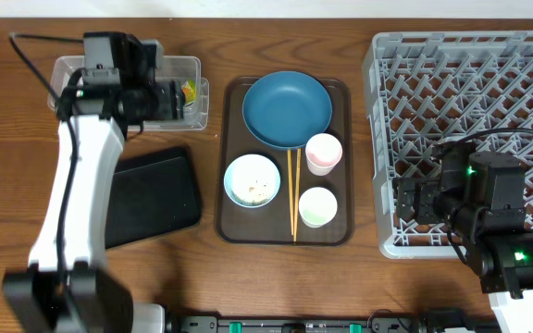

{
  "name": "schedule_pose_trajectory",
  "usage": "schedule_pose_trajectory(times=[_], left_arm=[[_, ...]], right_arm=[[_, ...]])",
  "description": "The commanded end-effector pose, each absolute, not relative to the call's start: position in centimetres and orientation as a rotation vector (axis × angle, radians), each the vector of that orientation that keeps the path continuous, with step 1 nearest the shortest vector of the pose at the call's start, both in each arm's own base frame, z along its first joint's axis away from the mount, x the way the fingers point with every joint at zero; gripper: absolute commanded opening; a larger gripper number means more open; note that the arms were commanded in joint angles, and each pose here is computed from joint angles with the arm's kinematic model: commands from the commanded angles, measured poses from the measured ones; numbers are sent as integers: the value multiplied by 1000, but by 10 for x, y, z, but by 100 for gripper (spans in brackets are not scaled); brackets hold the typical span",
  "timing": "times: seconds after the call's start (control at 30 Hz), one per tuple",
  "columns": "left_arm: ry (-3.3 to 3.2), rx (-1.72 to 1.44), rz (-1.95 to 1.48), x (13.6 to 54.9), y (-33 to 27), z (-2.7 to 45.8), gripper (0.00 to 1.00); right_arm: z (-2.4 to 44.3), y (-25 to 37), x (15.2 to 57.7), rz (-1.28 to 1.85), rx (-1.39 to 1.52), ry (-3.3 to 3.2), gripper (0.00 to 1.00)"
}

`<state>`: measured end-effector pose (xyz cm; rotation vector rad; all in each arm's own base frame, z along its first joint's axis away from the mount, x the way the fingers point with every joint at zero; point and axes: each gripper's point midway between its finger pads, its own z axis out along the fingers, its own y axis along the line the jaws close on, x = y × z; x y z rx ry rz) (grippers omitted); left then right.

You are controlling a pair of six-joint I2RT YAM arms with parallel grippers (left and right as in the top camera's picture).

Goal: Sort waste into correct bins and load items into the dishwasher rack
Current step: 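Carry wrapper with left gripper and drop it into clear bin, then reach left gripper to light-blue rice bowl and grasp its rim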

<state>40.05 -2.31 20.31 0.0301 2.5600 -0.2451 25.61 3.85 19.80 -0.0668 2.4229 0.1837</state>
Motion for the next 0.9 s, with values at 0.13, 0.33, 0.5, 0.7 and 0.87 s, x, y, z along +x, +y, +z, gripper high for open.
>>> schedule_pose_trajectory(times=[0.13, 0.33, 0.5, 0.7, 0.87], left_arm=[[2564, 9, -358, 368, -48, 228, 86], [2684, -26, -562, 340, -84, 215, 79], [2791, 59, -416, 321, -114, 186, 79], [2840, 50, -248, 310, -150, 157, 79], [2881, 81, -240, 308, -185, 131, 79]], right_arm=[[208, 36, 258, 183, -48, 2397, 99], [208, 36, 258, 183, -48, 2398, 99], [208, 36, 258, 183, -48, 2396, 99], [207, 36, 257, 182, -48, 2400, 99], [207, 36, 257, 183, -48, 2401, 99]])
